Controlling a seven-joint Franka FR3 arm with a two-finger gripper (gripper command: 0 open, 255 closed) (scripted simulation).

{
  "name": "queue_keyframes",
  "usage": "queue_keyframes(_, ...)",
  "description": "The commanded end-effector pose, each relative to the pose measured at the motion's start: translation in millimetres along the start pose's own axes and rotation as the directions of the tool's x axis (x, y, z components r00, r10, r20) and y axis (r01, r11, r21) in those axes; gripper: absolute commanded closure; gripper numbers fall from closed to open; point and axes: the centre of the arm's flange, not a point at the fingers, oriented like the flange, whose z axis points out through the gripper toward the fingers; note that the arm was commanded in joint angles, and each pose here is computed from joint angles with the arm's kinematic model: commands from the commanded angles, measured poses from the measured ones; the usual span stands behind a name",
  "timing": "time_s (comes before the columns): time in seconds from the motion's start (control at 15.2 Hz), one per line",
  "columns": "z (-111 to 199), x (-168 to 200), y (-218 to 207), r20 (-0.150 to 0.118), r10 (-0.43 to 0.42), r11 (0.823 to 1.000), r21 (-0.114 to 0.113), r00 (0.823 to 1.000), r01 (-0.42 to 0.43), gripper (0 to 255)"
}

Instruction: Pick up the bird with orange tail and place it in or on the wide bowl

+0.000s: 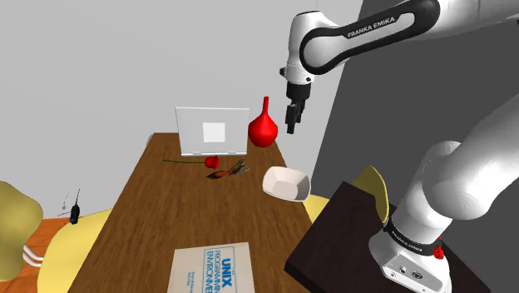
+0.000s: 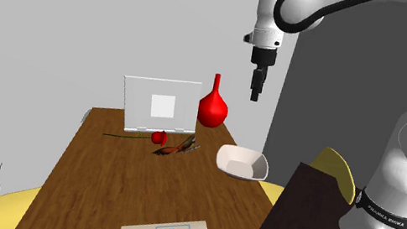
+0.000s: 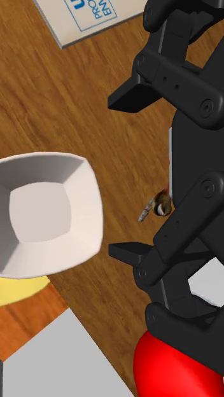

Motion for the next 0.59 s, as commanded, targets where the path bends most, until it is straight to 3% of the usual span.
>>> queue_keyframes(0.0, 18.2, 23.3, 5.4, 0.003, -0.031, 1.0, 0.0, 1.0, 0.031, 0)
queue_keyframes(0.53, 87.2, 105.3, 13.0, 0.018, -0.152, 0.988, 0.005, 0.988, 0.152, 0)
